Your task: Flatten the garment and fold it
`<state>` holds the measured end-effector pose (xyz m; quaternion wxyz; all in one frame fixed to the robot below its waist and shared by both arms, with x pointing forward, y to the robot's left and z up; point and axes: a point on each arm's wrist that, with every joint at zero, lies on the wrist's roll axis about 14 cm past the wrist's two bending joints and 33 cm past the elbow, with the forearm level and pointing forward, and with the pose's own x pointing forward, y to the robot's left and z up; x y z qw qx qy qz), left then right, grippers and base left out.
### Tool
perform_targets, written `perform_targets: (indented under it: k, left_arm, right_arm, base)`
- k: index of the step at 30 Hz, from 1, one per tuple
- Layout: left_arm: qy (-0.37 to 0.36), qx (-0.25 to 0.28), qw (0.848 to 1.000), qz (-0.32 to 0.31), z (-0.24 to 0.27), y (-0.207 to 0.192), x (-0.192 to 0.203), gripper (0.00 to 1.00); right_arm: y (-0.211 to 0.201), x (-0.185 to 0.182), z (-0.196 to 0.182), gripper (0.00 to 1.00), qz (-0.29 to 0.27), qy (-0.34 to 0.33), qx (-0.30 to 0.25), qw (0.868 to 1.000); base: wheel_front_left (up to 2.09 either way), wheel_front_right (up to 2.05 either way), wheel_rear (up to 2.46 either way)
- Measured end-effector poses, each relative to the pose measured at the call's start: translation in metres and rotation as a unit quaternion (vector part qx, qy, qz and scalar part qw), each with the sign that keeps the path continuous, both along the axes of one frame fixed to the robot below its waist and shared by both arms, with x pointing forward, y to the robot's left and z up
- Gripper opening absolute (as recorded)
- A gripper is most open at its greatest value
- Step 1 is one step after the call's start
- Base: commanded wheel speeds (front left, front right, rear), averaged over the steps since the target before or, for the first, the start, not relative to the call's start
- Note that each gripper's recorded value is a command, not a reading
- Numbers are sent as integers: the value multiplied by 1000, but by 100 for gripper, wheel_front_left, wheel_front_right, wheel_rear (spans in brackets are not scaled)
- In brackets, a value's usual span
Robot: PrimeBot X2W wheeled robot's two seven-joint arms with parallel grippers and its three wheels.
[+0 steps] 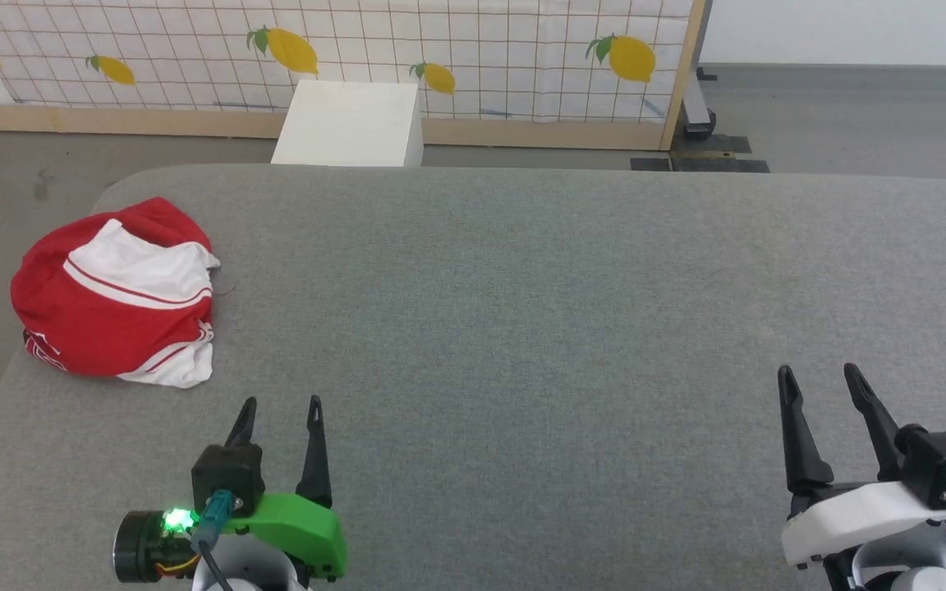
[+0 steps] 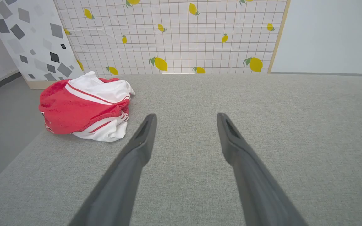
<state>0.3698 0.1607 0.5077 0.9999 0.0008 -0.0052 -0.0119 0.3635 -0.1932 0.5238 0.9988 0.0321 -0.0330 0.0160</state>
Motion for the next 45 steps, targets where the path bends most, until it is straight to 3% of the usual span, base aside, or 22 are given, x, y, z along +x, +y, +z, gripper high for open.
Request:
perform_targets:
  k: [45]
  left_arm:
    - [-5, -13, 1000, 15, -12, 5, -11, 100]
  right_arm:
    - [-10, -6, -8, 100, -16, -15, 21, 1000]
  base:
    - [0, 0, 0]
